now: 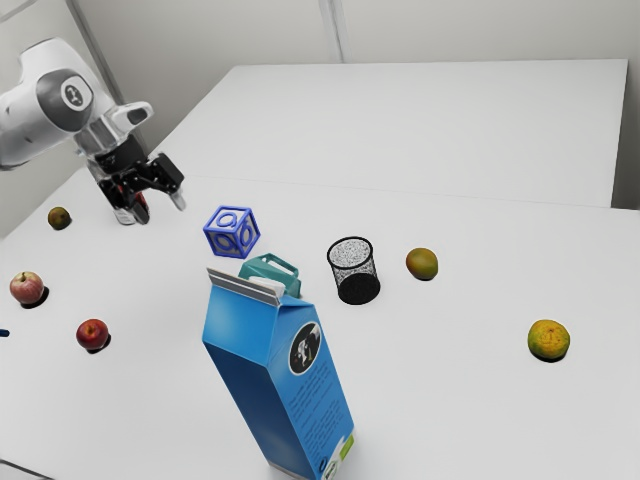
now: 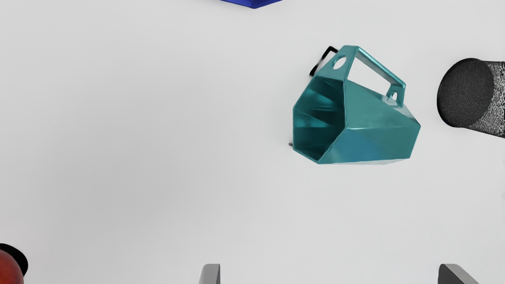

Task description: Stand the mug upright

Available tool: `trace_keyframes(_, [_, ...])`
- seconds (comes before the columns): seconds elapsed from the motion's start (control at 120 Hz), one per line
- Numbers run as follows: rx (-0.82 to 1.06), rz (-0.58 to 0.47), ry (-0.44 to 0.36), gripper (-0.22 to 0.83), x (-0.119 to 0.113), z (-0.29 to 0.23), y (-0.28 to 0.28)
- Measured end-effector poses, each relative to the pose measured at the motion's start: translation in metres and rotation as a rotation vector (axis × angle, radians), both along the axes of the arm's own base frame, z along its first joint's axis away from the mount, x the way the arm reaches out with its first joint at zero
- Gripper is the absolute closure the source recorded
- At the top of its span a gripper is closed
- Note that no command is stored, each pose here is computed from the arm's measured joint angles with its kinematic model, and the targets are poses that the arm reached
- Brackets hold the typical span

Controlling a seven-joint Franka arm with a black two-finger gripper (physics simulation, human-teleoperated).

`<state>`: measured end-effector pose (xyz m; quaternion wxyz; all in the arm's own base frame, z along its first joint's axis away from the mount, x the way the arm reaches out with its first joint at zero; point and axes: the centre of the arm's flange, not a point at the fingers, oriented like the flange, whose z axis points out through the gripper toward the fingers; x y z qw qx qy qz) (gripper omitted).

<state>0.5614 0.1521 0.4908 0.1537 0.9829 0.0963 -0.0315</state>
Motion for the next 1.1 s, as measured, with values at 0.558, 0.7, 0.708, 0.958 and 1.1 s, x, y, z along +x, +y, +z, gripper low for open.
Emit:
trace_keyframes(0.558, [-0.308, 0.124, 0.074, 0.0, 0.051, -0.143, -0.021])
trace_keyframes(0.7, [-0.348, 0.154, 0.075, 0.0, 0.056, -0.163, -0.022])
trace_keyframes(0.708, [-0.35, 0.155, 0.076, 0.0, 0.056, -0.164, -0.022])
trace_keyframes(0.958, [-0.445, 0.209, 0.082, 0.0, 0.062, -0.193, -0.033])
trace_keyframes(1.1, [-0.479, 0.216, 0.078, 0.0, 0.066, -0.199, -0.045])
